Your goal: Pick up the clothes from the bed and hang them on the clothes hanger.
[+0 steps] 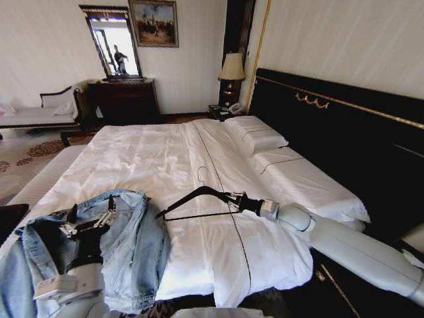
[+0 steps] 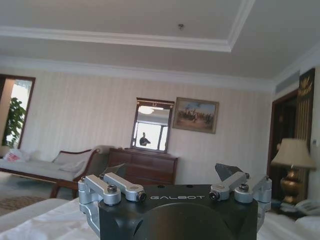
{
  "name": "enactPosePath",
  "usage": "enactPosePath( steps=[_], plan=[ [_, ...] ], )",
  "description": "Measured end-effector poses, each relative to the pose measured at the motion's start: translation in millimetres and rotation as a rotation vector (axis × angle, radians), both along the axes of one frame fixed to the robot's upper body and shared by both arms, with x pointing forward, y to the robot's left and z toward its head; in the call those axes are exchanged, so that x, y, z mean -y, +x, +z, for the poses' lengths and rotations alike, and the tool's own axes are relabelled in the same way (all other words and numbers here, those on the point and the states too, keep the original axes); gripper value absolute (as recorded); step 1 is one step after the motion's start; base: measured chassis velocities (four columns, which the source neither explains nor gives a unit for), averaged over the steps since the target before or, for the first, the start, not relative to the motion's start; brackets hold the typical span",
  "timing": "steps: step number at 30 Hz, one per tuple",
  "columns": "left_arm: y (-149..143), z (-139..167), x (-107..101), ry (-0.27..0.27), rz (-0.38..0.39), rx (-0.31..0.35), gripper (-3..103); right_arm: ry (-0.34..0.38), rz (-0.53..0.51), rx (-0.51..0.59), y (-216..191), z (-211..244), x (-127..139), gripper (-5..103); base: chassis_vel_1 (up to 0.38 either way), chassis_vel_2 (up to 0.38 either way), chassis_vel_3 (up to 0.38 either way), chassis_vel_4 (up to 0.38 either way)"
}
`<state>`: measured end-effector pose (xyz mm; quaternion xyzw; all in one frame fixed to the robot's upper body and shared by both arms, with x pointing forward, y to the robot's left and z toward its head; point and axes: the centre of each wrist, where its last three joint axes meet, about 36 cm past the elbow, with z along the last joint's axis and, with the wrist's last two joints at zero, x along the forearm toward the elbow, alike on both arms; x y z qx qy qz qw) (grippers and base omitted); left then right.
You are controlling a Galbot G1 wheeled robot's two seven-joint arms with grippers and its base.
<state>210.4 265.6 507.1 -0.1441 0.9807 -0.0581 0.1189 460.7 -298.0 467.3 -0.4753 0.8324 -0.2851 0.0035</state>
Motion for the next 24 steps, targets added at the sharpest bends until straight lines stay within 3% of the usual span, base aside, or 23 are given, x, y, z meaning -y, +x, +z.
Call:
enactPosePath(
  steps=[2,15,24],
  plan=[
    [1.0,0.6,-0.2,-0.023,-0.012,0.023,100,-0.001,0.014,-0.013,-0.4,-2.3,-2.4,20,0.000,0.000,0.000,0.000],
    [1.2,0.9,-0.9,-0.010,-0.023,0.047,100,0.038,0.012,-0.059,2.4,-8.2,-23.2,20,0.012,0.016,-0.019,-0.028],
    [0.3,1.0,-2.5,-0.001,-0.016,0.045,100,0.048,0.014,-0.072,1.8,-10.7,-33.2,20,0.135,0.190,-0.132,-0.192]
  ],
)
